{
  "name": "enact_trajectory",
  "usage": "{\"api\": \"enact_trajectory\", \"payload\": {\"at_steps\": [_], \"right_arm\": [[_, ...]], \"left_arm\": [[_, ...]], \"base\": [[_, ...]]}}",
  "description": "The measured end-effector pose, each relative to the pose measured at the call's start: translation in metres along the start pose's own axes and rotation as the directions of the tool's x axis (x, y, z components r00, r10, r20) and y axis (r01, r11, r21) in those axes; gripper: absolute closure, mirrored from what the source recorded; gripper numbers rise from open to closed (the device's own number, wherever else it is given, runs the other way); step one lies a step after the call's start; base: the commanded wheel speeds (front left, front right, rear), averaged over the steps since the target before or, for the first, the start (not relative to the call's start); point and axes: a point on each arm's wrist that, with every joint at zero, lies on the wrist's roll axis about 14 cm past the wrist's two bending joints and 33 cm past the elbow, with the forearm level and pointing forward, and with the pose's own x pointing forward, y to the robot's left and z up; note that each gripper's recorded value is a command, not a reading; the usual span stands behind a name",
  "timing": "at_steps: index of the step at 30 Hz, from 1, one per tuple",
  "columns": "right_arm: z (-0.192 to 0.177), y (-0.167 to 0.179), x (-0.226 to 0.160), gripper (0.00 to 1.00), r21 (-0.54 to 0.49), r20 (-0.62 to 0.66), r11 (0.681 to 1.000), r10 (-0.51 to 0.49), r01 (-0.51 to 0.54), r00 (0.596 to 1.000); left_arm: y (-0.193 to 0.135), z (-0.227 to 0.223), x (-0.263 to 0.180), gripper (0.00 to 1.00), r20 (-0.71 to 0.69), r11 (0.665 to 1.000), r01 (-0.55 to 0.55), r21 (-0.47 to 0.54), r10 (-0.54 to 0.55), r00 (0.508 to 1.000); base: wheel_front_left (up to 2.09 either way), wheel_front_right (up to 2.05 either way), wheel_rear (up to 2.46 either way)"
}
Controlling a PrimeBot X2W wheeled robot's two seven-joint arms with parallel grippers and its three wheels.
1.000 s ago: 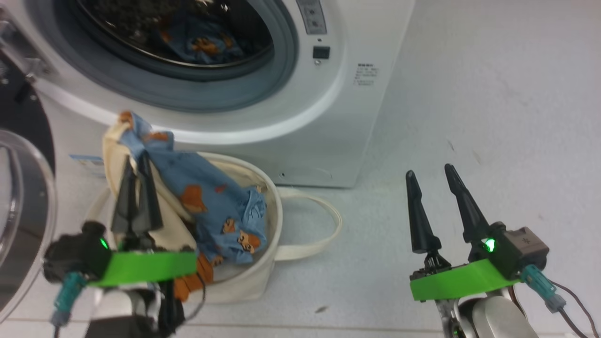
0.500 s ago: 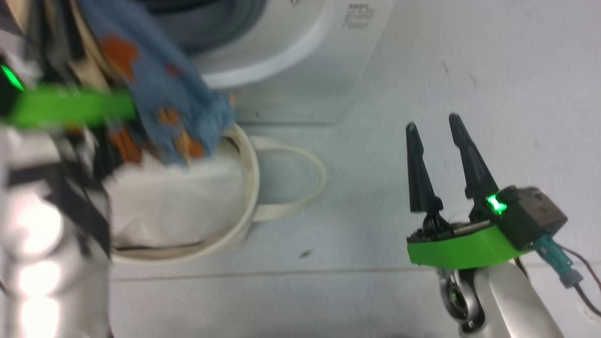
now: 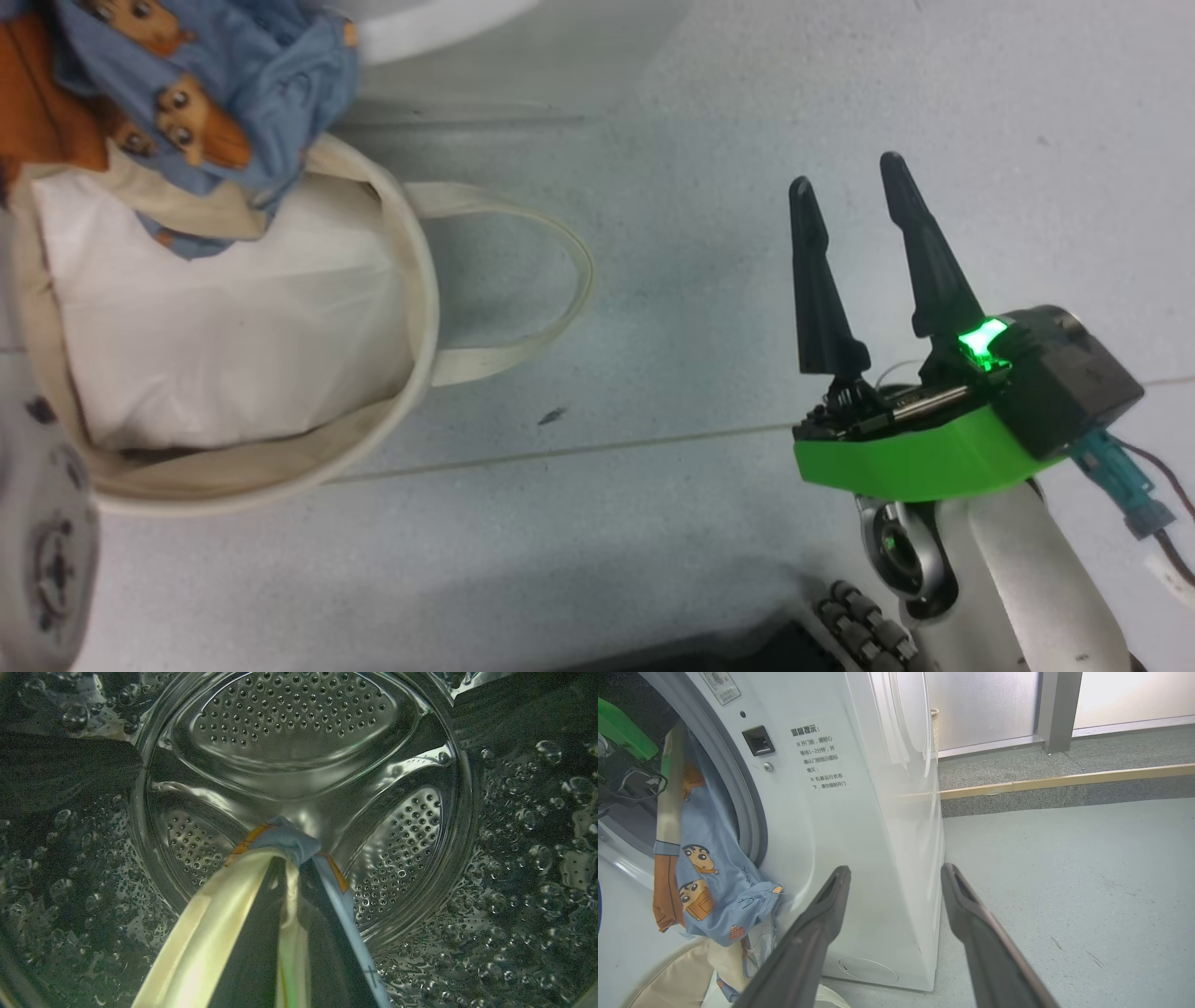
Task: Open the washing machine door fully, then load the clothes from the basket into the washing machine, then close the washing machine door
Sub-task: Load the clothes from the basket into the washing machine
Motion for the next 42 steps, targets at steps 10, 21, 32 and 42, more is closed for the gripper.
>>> {"api": "enact_trajectory", "payload": {"at_steps": [10,21,32,42], "right_arm": [[-0.018,-0.01,0.001,0.0,0.006,-0.04,1.0,-0.02,0.021,0.999],[0.0,0.009,0.01,0.0,-0.002,0.011,0.999,0.036,-0.036,0.999],[0.065,0.034,0.0,0.0,-0.081,0.14,0.993,0.091,-0.08,0.986],[0.089,0.048,-0.051,0.0,-0.066,0.164,0.996,0.065,-0.055,0.984]], "left_arm": [[-0.003,-0.095,-0.014,0.0,-0.247,0.998,0.004,0.067,0.012,0.969],[-0.003,-0.04,-0.017,0.0,-0.143,0.997,0.015,0.078,-0.004,0.99],[-0.007,-0.037,-0.135,0.0,-0.253,0.997,0.054,0.054,-0.039,0.967],[0.016,-0.013,-0.266,0.0,-0.331,1.0,-0.005,0.008,0.007,0.944]], "base": [[0.0,0.0,0.0],[0.0,0.0,0.0],[0.0,0.0,0.0],[0.0,0.0,0.0]]}}
